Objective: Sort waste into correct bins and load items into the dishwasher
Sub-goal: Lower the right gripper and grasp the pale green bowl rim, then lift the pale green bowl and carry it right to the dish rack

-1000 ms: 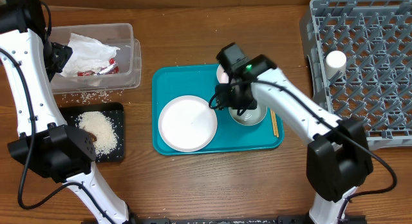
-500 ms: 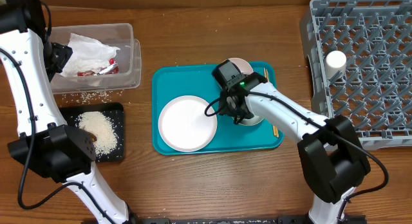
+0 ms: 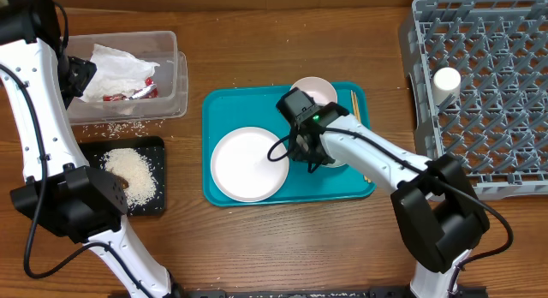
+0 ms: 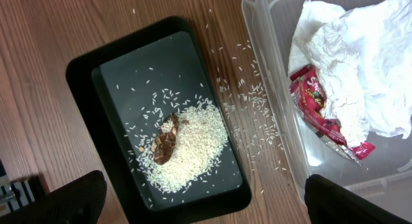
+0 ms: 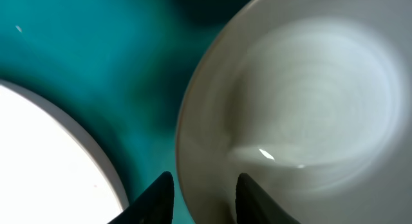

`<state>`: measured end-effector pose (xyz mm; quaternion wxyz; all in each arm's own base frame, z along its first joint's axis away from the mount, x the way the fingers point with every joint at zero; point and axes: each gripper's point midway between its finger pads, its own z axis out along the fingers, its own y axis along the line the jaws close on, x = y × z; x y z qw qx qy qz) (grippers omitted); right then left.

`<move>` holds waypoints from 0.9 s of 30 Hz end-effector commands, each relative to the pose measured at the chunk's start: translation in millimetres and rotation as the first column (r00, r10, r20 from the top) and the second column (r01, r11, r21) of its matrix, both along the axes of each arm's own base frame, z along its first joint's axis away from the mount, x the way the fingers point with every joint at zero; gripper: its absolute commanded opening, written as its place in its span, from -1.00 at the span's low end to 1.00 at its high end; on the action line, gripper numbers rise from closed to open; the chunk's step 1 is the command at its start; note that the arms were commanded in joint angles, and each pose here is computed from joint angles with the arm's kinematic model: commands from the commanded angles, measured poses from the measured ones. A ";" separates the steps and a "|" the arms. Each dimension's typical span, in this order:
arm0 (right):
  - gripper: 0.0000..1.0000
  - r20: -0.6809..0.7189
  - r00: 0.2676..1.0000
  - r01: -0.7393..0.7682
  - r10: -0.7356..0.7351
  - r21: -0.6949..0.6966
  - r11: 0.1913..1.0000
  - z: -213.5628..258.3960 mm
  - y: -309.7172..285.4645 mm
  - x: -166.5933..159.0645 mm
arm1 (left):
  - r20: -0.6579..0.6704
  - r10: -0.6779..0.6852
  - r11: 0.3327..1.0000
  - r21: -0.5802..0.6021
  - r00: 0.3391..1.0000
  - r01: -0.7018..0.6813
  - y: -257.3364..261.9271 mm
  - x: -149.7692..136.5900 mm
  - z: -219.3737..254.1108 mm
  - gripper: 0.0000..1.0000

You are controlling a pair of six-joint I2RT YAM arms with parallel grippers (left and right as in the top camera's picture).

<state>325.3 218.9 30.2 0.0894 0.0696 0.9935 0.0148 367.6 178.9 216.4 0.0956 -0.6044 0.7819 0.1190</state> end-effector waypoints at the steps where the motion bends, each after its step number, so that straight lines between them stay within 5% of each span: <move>1: -0.34 -0.009 1.000 0.006 -0.006 -0.031 1.000 -6.2 -3.5 -4.9 | 0.017 0.007 1.000 0.012 1.000 -0.007 -2.3 -1.8 7.7 0.99; 4: -0.63 -0.016 1.000 0.005 -0.006 -0.031 1.000 -6.4 -3.8 -6.4 | 0.017 0.007 1.000 0.012 1.000 -0.007 -2.3 -1.8 7.7 1.00; 10: -0.92 -0.052 0.999 0.001 -0.002 -0.014 1.000 -0.9 -2.2 -13.2 | 0.017 0.007 1.000 0.012 1.000 -0.007 -2.3 -1.8 7.7 1.00; 19: -0.92 0.012 0.998 -0.054 0.054 0.001 0.999 84.5 -7.7 7.3 | 0.017 0.007 1.000 0.012 1.000 -0.007 -2.3 -1.8 7.7 1.00; 27: -0.93 0.205 0.977 0.089 -0.066 -0.101 0.991 209.0 -114.1 58.9 | 0.017 0.007 1.000 0.012 1.000 -0.007 -2.3 -1.8 7.7 1.00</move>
